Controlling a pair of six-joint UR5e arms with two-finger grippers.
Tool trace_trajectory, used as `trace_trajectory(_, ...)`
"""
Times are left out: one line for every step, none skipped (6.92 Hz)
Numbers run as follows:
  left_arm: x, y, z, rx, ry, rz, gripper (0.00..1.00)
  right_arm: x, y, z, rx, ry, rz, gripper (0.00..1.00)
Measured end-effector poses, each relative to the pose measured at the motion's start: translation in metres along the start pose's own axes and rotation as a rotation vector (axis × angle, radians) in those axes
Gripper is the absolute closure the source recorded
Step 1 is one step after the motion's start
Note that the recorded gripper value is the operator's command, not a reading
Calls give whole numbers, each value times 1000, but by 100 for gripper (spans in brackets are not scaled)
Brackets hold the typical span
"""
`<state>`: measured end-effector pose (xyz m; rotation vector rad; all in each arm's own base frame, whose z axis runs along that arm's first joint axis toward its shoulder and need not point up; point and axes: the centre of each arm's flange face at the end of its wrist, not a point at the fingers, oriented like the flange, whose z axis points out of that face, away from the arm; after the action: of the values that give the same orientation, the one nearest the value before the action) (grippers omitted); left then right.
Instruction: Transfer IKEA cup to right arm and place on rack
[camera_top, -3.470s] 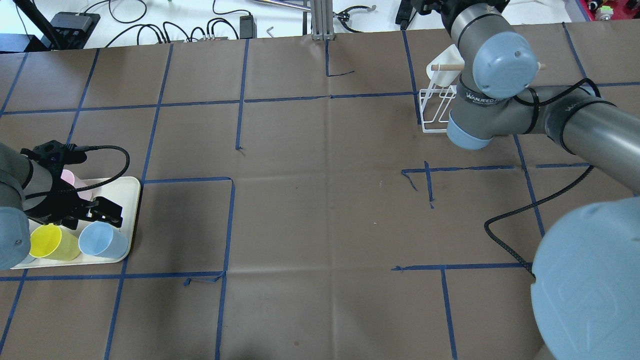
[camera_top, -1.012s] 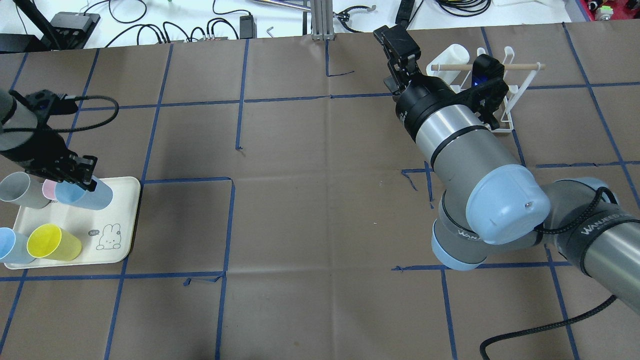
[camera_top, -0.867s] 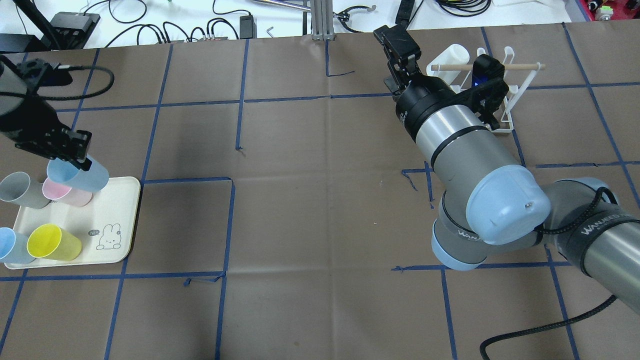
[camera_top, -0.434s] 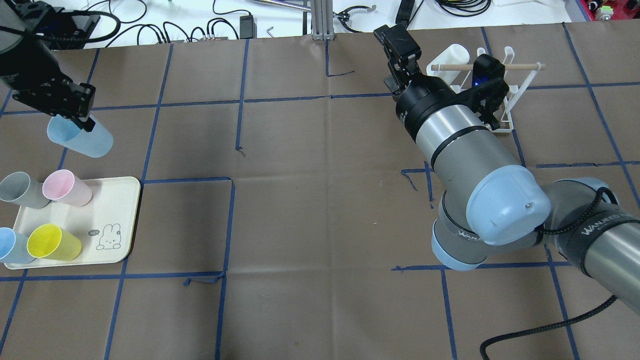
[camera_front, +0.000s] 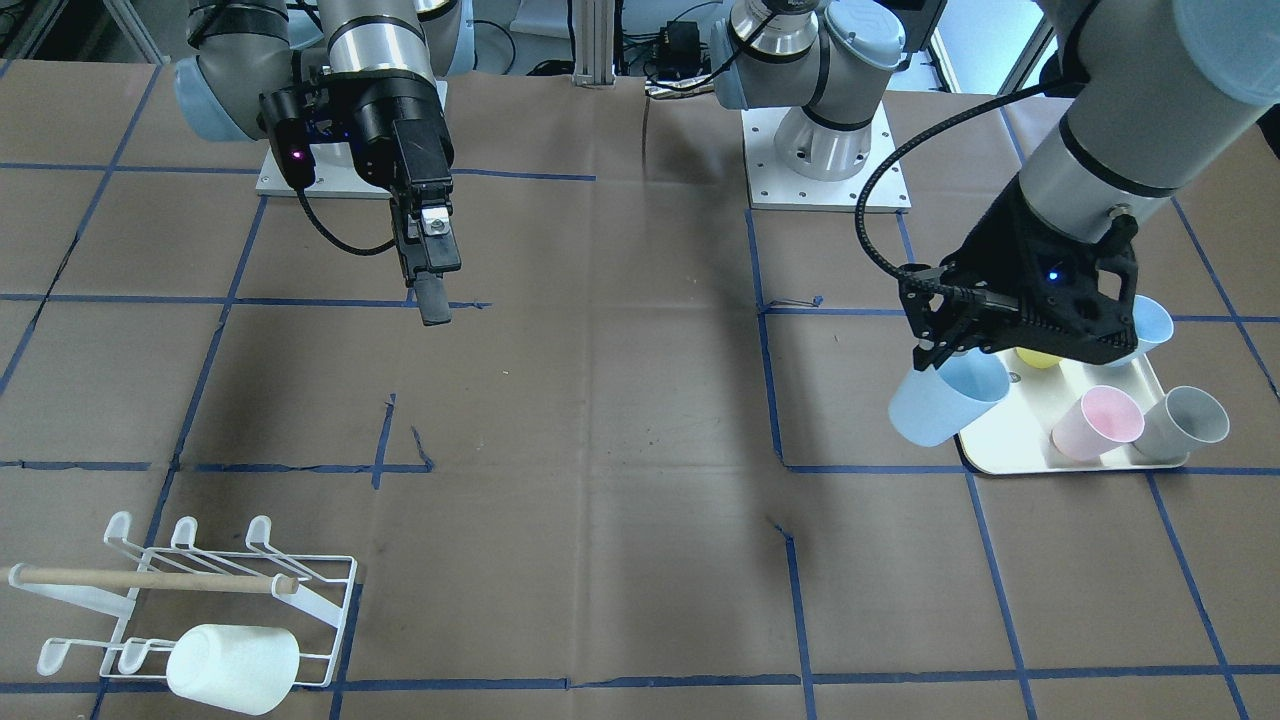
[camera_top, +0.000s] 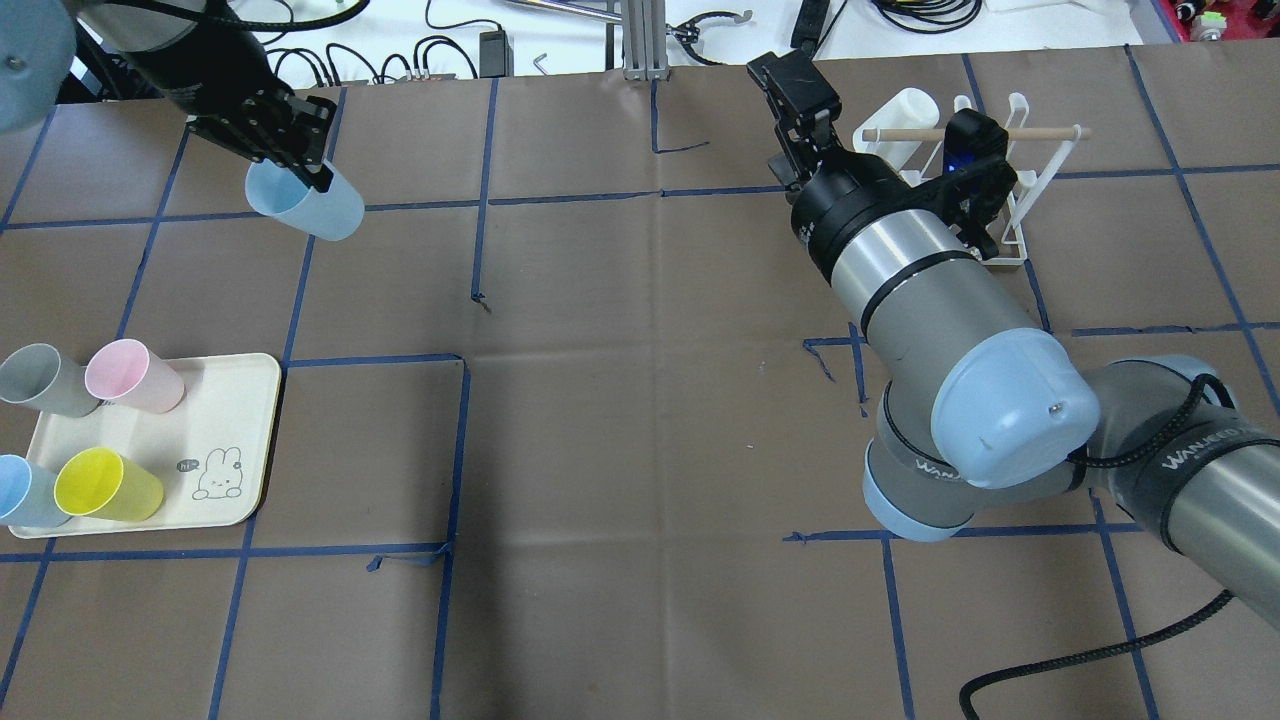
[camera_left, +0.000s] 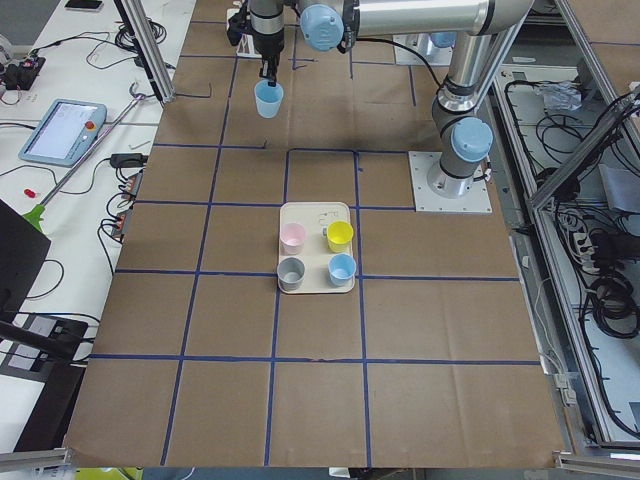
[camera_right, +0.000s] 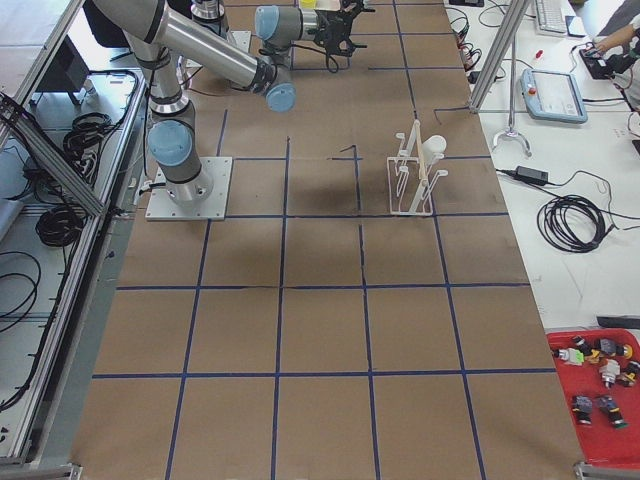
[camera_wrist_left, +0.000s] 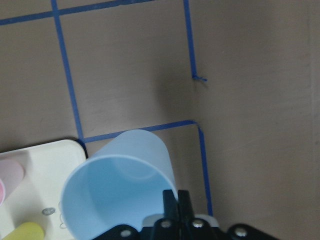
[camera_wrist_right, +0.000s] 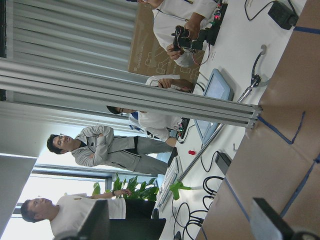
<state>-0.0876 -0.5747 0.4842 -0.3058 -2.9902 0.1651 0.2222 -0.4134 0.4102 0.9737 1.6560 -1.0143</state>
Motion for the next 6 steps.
trace_trajectory(20, -10, -2, 113, 61, 41, 100, 0, 1, 0, -1, 0, 1, 0)
trace_trajectory(35, -18, -6, 248, 137, 89, 100, 1, 1, 0, -2, 1, 8, 0)
trace_trajectory(48, -20, -8, 379, 203, 162, 100, 3, 2, -1, -4, 5, 47, 0)
trace_trajectory(60, -14, -7, 490, 252, 265, 100, 4, 3, -1, -8, 9, 114, 0)
trace_trajectory(71, -2, 0, 588, 296, 367, 100, 5, 3, 0, -9, 14, 165, 0)
trace_trajectory(79, 11, 19, 684, 343, 445, 100, 5, 4, -1, -11, 18, 191, 0)
